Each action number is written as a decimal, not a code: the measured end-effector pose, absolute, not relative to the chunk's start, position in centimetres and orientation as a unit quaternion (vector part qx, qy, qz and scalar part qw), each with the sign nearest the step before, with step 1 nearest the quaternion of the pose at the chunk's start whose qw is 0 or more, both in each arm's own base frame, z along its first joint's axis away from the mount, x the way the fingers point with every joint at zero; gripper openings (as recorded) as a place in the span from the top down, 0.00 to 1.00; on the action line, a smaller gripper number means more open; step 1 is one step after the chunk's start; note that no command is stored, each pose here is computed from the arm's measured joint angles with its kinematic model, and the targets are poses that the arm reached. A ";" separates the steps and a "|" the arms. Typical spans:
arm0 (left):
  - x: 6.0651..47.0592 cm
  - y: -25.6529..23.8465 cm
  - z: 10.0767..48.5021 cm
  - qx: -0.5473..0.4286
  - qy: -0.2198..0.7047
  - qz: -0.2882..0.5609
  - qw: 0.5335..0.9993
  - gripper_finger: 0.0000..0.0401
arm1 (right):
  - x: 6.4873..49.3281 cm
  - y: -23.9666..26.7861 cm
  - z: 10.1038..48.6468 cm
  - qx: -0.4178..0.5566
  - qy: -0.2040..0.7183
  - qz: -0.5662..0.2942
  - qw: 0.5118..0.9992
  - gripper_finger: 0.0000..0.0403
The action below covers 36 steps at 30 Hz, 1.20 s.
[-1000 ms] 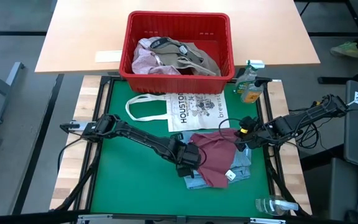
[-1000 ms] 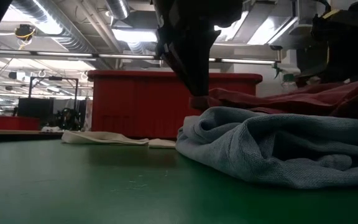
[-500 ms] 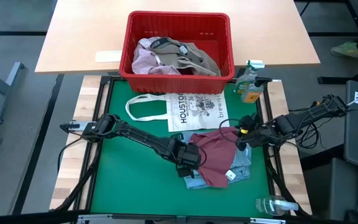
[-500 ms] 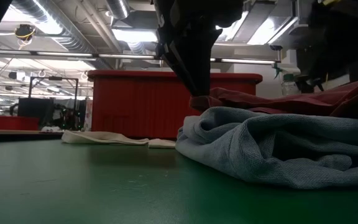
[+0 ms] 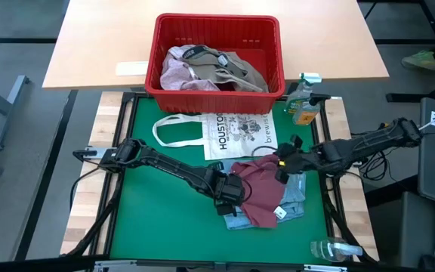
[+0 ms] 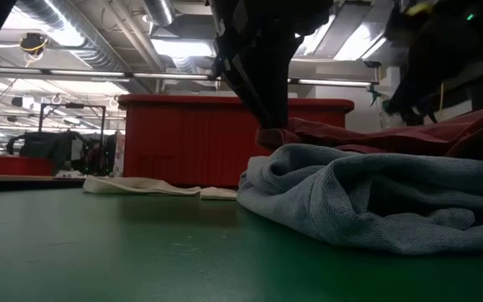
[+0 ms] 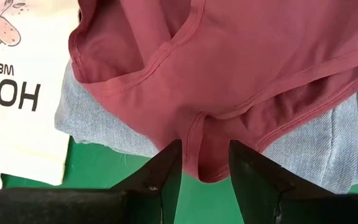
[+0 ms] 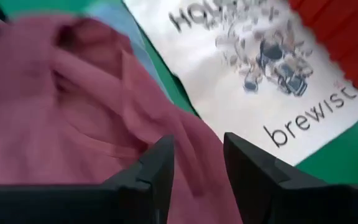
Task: Fold Laundry from Bin
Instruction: Fold the red underwear from the red laundry basket
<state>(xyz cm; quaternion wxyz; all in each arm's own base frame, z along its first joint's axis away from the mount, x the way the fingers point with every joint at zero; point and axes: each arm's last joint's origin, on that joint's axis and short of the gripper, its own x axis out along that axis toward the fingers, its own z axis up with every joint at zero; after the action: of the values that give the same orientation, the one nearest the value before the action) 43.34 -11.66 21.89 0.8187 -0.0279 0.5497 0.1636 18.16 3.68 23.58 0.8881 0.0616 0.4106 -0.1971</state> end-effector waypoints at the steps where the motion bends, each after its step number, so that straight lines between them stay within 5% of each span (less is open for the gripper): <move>1: 43.4 -11.7 21.9 -0.029 0.548 0.163 0.820 0.69 | 18.5 3.4 23.2 0.061 0.424 -0.195 0.882 0.65; 15: 43.5 -11.8 21.9 -0.031 0.542 0.162 0.824 0.69 | 22.2 0.2 20.2 0.071 0.490 -0.141 0.858 0.67; 24: 43.6 -11.8 22.0 -0.033 0.539 0.162 0.826 0.69 | 22.2 -0.6 20.0 0.055 0.491 -0.174 0.852 0.97; 36: 43.7 -11.6 22.0 -0.024 0.527 0.177 0.831 0.69 | 22.5 -1.1 19.4 0.003 0.490 -0.246 0.836 0.99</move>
<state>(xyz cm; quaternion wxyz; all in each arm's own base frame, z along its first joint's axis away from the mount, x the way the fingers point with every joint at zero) 43.70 -11.63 22.04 0.8312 -0.0237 0.5266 0.1769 22.47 -1.06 19.40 0.8361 0.0029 0.4903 -0.2459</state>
